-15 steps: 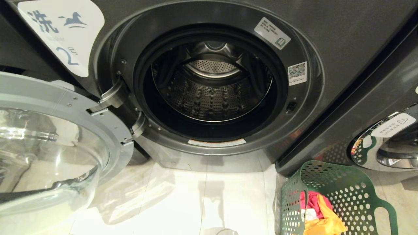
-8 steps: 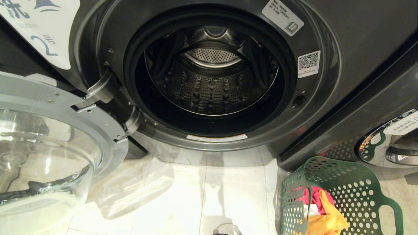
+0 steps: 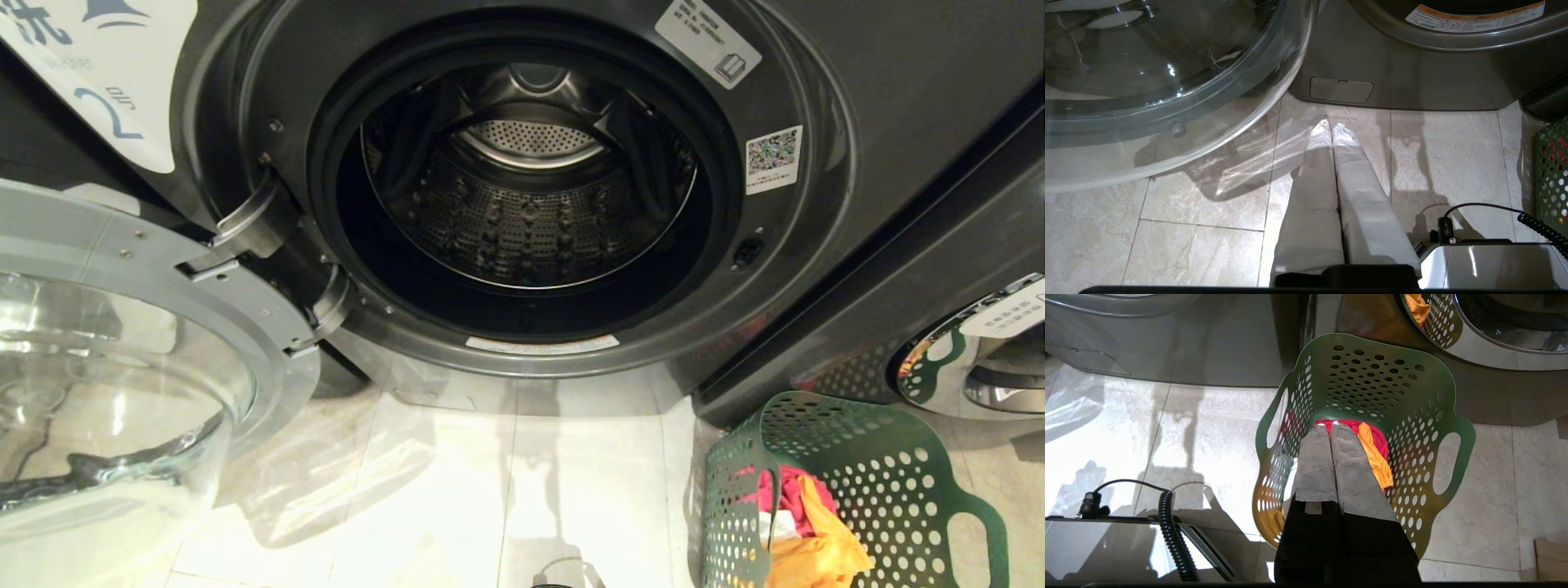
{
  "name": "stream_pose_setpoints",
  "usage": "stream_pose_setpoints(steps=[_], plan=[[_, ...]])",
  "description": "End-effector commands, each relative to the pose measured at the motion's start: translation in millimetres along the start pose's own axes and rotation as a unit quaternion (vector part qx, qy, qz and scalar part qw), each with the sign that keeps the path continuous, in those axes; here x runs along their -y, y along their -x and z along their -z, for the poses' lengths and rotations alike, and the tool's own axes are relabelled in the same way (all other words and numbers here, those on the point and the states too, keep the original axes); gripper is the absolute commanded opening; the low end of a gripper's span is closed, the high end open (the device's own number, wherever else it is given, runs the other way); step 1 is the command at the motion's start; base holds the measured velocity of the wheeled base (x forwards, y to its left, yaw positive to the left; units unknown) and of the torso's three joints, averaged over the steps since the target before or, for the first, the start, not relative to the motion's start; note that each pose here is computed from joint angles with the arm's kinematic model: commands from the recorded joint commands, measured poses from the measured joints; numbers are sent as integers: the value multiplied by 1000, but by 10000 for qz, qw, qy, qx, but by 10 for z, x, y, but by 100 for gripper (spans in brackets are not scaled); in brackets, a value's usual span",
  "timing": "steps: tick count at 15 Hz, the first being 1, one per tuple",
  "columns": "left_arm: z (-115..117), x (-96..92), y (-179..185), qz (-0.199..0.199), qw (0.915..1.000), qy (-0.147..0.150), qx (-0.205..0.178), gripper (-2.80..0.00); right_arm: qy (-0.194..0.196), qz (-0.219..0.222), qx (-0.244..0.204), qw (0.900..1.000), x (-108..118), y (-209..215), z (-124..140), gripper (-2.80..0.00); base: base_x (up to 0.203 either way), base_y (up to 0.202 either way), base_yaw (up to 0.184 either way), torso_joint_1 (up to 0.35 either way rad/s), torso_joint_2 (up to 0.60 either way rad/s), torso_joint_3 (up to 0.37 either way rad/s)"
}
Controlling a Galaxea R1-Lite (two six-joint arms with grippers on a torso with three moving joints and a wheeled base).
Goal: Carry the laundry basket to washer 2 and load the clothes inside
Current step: Place the clothes into the washing machine
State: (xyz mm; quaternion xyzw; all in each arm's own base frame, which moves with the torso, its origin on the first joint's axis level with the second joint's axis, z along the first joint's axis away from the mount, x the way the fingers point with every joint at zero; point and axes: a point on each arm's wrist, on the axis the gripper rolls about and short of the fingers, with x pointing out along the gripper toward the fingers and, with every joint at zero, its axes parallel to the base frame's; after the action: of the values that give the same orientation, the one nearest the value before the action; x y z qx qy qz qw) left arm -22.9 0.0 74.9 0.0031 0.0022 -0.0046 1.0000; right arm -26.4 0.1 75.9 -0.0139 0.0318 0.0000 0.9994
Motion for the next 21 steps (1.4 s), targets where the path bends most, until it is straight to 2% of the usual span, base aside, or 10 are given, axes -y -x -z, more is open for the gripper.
stream_pose_setpoints(steps=[1, 5, 12, 17, 19, 20, 21], plan=[[0, 0, -1, 0, 10000, 0, -8, -280, 22, -5, -12, 10000, 0, -1, 0, -280, 0, 0, 0, 0, 0, 0], [0, 0, -1, 0, 10000, 0, -6, -280, -1, 18, -8, 10000, 1, -1, 1, -280, 0, 12, -1, 1, 1, 1], [0, 0, -1, 8, 10000, -7, -8, -280, -7, 7, -4, 10000, 1, 2, -5, -280, 0, 158, 0, 4, 3, 2], [2, 1, -1, 16, 10000, -38, -16, -280, 100, 52, -4, 9999, 3, 4, -10, -280, 0, 0, 0, 0, 0, 0], [2, 0, -1, 8, 10000, -30, -16, -280, 361, 360, 315, 9982, 22, 86, -233, -280, 0, 0, 0, 0, 0, 0], [2, 0, -1, 8, 10000, -30, -16, -280, 451, 568, 506, 9961, 36, 149, -454, -280, 0, 0, 0, 0, 0, 0], [0, 0, -1, 8, 10000, -23, -8, -280, 463, 730, 514, 9949, 49, 159, -674, -280, 0, 0, 0, 0, 0, 0]])
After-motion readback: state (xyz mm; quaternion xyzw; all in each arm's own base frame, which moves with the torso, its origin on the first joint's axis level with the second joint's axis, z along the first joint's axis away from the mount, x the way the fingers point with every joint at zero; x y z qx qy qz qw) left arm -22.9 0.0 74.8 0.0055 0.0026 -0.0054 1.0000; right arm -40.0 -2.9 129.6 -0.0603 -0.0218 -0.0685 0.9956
